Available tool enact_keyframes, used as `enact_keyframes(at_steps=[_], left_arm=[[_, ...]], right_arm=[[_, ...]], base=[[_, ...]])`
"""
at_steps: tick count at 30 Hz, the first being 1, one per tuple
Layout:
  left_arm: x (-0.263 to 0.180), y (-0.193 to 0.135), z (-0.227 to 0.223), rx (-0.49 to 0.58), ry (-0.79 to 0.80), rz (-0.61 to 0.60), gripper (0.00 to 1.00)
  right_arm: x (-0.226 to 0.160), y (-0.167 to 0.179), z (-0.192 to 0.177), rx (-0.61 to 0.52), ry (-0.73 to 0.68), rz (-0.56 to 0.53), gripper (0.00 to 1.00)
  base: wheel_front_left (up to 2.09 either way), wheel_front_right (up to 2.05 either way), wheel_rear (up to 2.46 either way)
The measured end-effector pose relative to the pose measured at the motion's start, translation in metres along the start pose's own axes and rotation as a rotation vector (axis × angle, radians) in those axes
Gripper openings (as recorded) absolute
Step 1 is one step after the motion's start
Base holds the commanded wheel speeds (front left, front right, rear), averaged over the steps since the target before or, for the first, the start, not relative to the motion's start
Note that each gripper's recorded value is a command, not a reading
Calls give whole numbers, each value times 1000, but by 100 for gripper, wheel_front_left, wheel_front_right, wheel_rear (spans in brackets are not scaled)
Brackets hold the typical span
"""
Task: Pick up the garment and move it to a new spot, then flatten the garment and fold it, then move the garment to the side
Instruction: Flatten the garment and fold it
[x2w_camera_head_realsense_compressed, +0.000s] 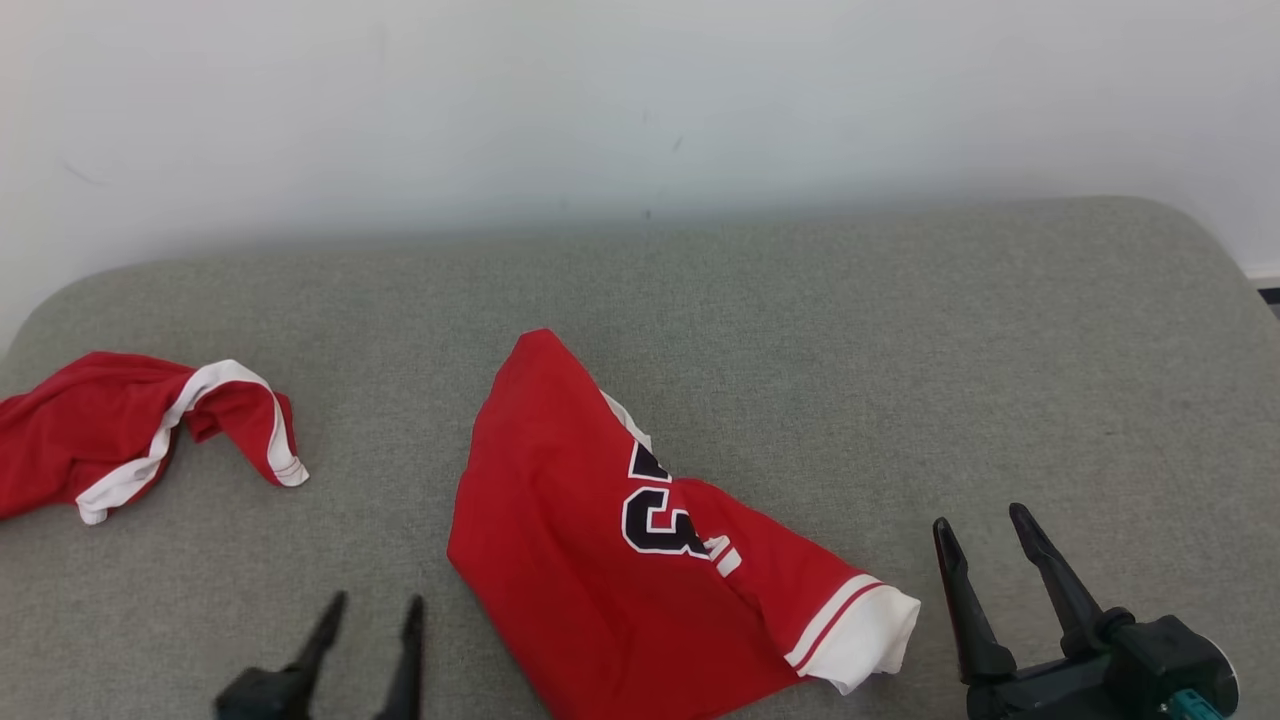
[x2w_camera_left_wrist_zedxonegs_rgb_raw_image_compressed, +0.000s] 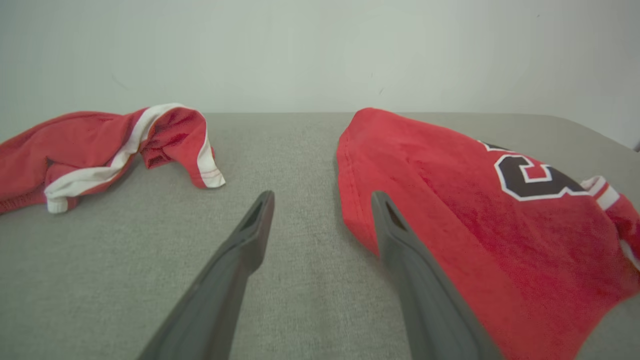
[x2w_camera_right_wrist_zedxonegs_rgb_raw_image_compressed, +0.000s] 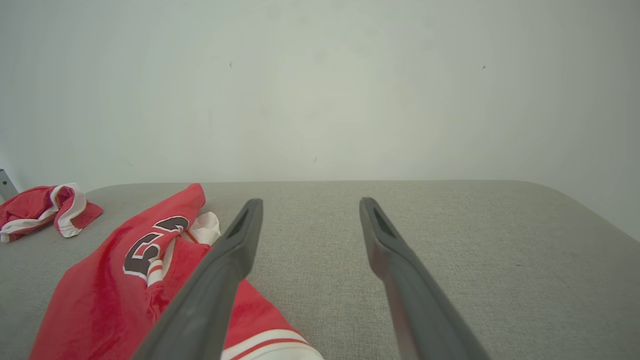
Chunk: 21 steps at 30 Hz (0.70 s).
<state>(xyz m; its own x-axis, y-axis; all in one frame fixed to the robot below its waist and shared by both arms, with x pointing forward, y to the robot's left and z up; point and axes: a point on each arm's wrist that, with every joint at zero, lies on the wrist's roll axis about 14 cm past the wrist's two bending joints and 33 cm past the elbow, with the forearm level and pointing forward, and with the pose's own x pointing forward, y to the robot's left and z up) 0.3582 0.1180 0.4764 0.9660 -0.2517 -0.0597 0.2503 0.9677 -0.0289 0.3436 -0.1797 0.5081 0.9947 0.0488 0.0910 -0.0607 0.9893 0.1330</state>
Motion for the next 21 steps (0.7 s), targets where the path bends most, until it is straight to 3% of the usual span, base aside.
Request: enact_keyframes(at_steps=[7,18,19,20,21], left_arm=[[8,-42,-54,-49,205,-156,100],[24,-65,-100,-159,379,-229,100],[26,-67,-100,-175,380,-231,97],[29,-70,-99,-192,377,-236,85],[30,-71,-100,-192,379,-241,58]], right_arm=[[8,6,-6,7,19,17,100],[5,-13,-13,6,41,-46,100],[5,-15,-14,7,43,-51,100],[4,-17,-15,8,46,-56,100],[4,-18,-15,9,47,-61,100]], base=[[0,0,0],[0,0,0],[0,0,0],[0,0,0],[0,0,0]])
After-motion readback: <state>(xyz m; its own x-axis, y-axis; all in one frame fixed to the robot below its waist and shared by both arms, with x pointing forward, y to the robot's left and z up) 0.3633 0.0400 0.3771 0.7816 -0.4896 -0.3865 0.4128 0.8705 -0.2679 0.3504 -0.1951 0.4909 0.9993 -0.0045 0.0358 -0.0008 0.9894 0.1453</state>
